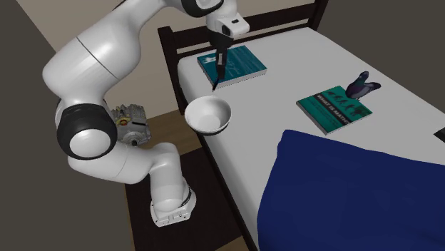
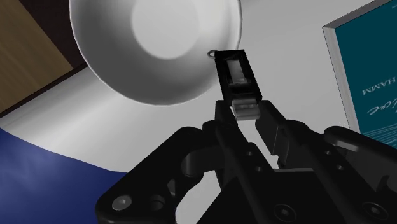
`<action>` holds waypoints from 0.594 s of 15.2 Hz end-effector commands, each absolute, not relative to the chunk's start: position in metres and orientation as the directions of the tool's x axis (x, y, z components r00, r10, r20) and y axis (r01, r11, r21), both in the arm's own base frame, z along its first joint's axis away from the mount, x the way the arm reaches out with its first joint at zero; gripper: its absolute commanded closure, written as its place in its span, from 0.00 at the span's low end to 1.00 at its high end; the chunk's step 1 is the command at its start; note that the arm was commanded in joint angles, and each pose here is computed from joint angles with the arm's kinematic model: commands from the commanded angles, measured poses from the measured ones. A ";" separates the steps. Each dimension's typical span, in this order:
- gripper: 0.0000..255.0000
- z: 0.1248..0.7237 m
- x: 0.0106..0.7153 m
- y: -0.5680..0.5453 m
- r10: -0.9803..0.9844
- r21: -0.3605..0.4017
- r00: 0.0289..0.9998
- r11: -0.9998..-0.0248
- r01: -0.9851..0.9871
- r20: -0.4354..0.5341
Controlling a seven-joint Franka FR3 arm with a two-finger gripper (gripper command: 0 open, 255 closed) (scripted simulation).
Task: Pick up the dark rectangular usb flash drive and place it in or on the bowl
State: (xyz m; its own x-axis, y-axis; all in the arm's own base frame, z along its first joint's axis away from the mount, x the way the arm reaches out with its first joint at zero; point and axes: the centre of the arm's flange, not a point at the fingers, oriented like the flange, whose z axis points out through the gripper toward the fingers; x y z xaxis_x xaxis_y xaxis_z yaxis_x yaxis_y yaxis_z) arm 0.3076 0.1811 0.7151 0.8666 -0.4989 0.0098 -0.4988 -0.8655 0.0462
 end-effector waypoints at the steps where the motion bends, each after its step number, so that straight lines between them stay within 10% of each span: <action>1: 1.00 0.710 0.307 0.181 -0.499 0.046 0.866 -0.865 -0.499 0.010; 7: 1.00 0.710 0.307 0.181 -0.499 0.046 0.867 -0.865 -0.499 0.010; 8: 0.00 0.710 0.307 0.181 -0.499 0.046 0.867 -0.865 -0.499 0.010; 9: 0.00 0.710 0.307 0.181 -0.499 0.046 0.867 -0.865 -0.499 0.010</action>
State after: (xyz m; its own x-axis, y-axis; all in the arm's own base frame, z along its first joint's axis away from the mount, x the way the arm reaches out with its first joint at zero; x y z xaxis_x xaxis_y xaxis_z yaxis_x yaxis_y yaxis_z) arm 0.3075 0.1811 0.7102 0.8665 -0.4991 0.0100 -0.4990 -0.8654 0.0459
